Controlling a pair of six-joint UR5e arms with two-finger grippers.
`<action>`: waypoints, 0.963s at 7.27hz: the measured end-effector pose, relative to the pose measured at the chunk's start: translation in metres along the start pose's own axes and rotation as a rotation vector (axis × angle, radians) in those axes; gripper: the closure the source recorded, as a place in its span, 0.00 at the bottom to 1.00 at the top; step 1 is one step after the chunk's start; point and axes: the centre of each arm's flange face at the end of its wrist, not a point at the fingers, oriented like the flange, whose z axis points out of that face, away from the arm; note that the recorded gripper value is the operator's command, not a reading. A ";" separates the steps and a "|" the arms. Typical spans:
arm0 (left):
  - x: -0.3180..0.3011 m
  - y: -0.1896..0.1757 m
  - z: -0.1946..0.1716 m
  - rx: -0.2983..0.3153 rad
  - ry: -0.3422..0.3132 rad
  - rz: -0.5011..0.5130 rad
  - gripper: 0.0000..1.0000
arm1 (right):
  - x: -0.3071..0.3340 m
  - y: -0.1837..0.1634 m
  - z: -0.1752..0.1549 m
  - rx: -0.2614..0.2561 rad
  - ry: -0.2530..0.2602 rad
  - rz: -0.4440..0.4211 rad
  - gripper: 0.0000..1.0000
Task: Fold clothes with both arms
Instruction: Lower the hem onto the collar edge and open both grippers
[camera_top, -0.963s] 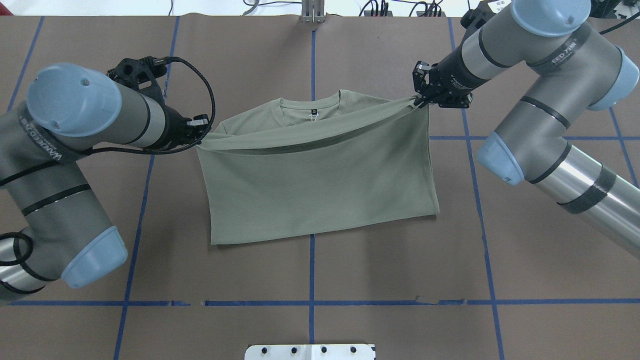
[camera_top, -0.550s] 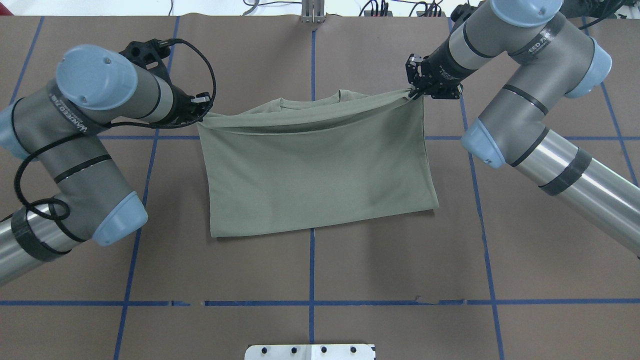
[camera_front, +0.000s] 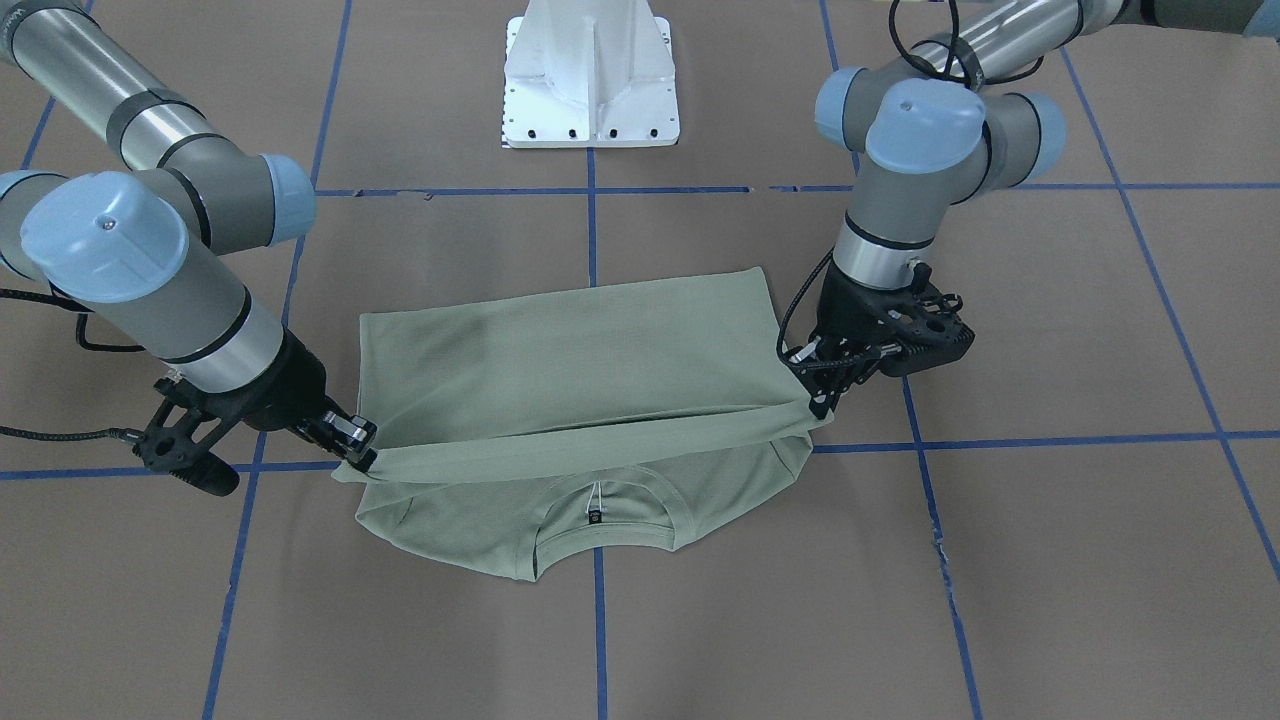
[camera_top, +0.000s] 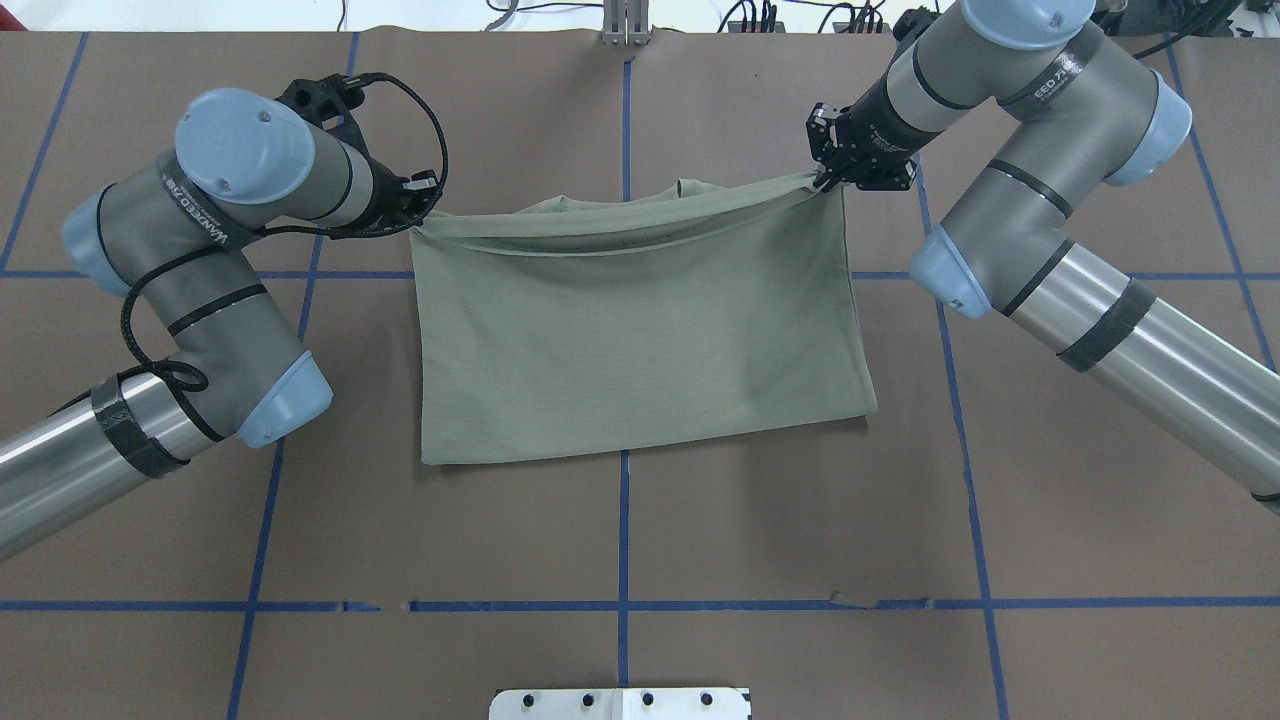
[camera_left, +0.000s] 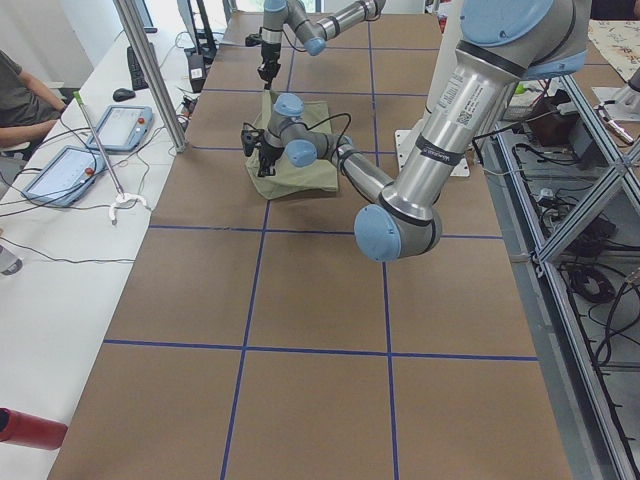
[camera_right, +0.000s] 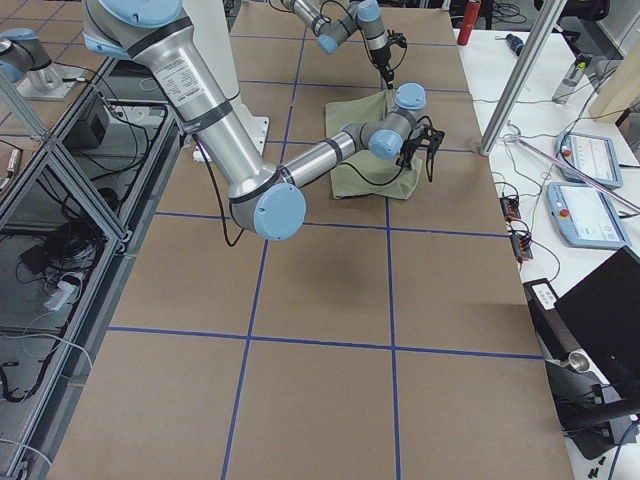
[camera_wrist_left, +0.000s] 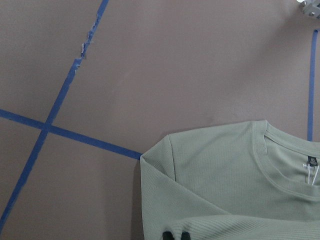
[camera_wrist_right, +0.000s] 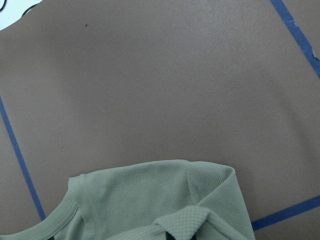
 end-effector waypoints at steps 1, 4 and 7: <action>-0.003 -0.002 0.005 0.003 -0.008 -0.002 1.00 | 0.001 -0.003 0.003 0.001 0.005 0.004 1.00; -0.006 -0.006 0.009 0.024 -0.019 -0.006 1.00 | 0.005 -0.008 0.008 0.003 0.017 0.013 1.00; 0.003 -0.005 0.005 0.026 -0.008 -0.007 1.00 | -0.010 0.001 0.008 -0.005 0.005 -0.003 1.00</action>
